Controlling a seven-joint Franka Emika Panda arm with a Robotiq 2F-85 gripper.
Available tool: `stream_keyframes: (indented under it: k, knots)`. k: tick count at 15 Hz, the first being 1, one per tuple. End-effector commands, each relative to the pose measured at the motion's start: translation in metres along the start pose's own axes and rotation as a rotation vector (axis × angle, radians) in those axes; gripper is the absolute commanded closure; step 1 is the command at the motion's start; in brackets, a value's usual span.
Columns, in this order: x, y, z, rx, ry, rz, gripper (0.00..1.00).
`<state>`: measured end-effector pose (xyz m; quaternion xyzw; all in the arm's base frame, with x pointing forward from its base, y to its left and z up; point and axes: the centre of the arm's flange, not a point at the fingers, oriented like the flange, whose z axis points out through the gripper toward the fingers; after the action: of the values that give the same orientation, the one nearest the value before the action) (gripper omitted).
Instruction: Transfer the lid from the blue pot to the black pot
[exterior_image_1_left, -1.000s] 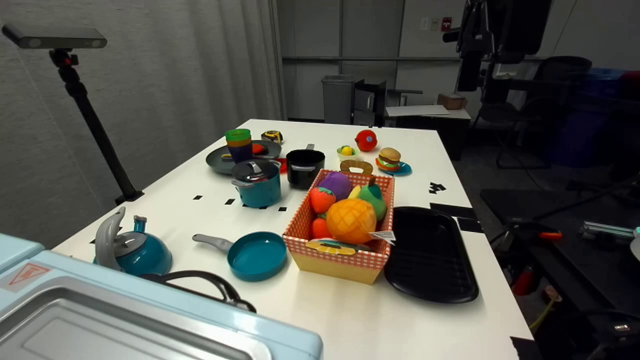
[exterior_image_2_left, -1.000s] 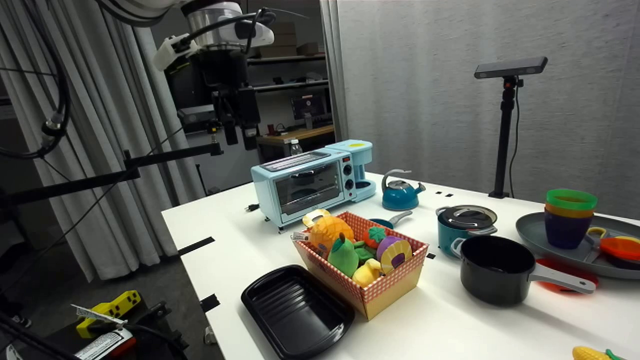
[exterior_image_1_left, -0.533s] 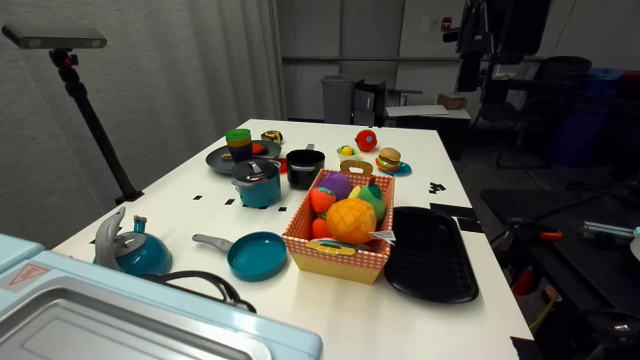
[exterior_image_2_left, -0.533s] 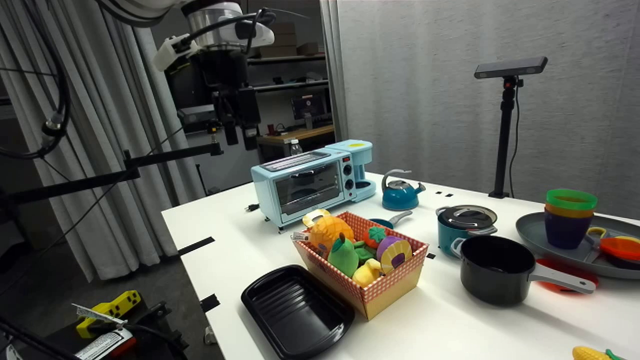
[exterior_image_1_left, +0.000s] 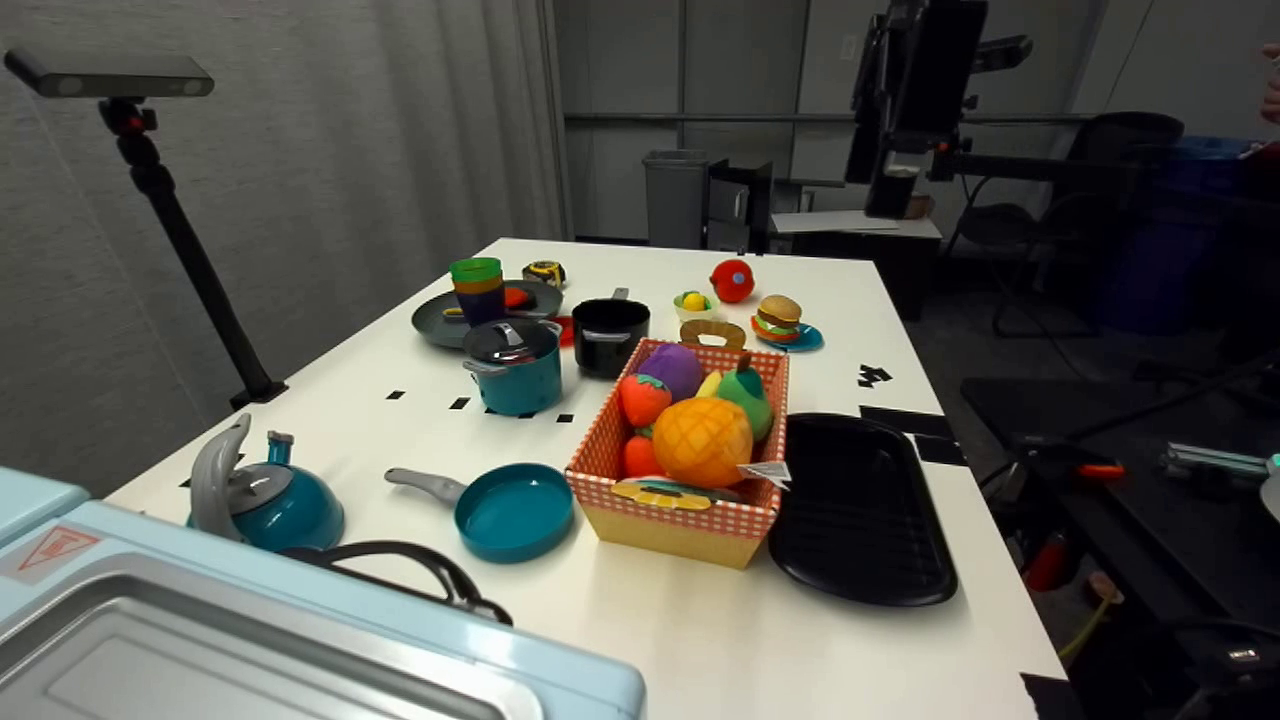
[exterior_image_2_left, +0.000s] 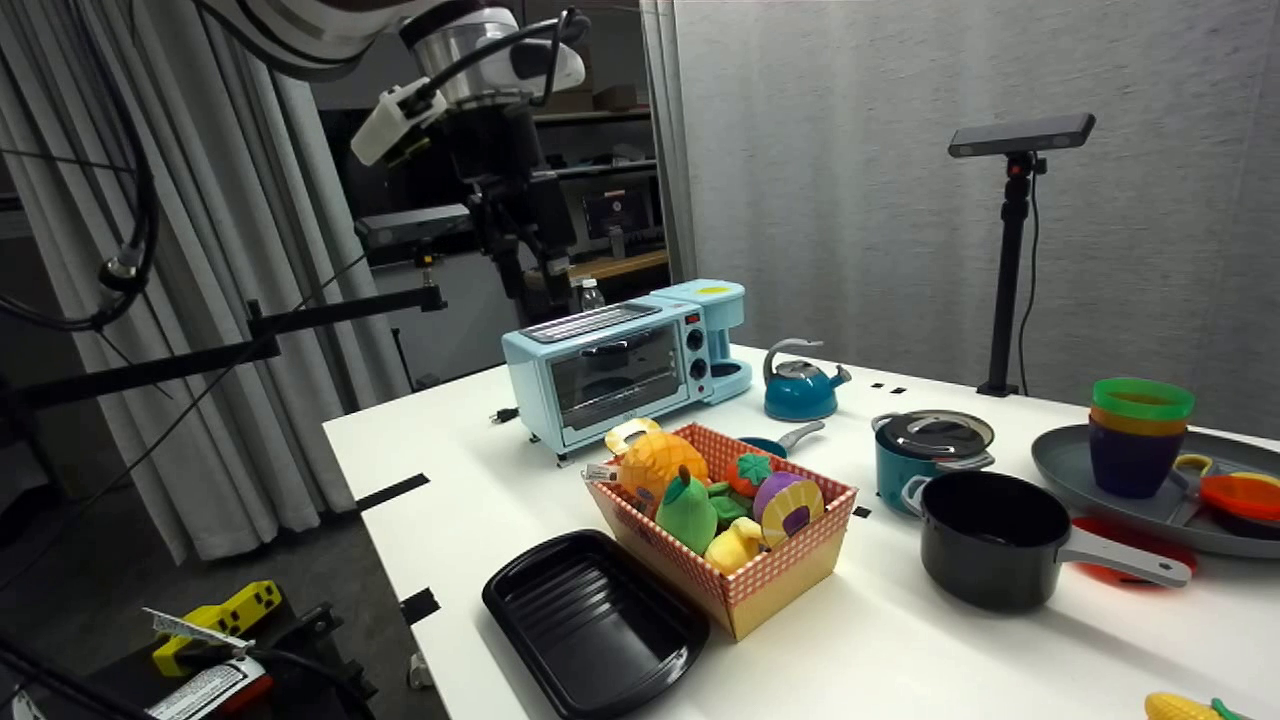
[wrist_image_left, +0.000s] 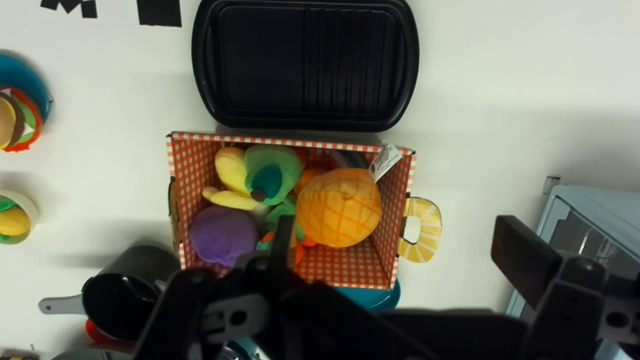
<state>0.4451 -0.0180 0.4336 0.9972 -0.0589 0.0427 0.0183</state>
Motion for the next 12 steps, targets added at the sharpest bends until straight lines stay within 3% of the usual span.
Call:
stream_keyframes:
  k: [1,4,5,12]
  knots:
    - [0.029,0.020,0.005,-0.040,0.049,0.026,0.00]
    - [0.049,0.036,0.005,-0.060,0.081,0.040,0.00]
    - [0.028,0.028,0.005,-0.038,0.057,0.024,0.00]
    - [0.040,0.035,0.008,-0.045,0.062,0.034,0.00]
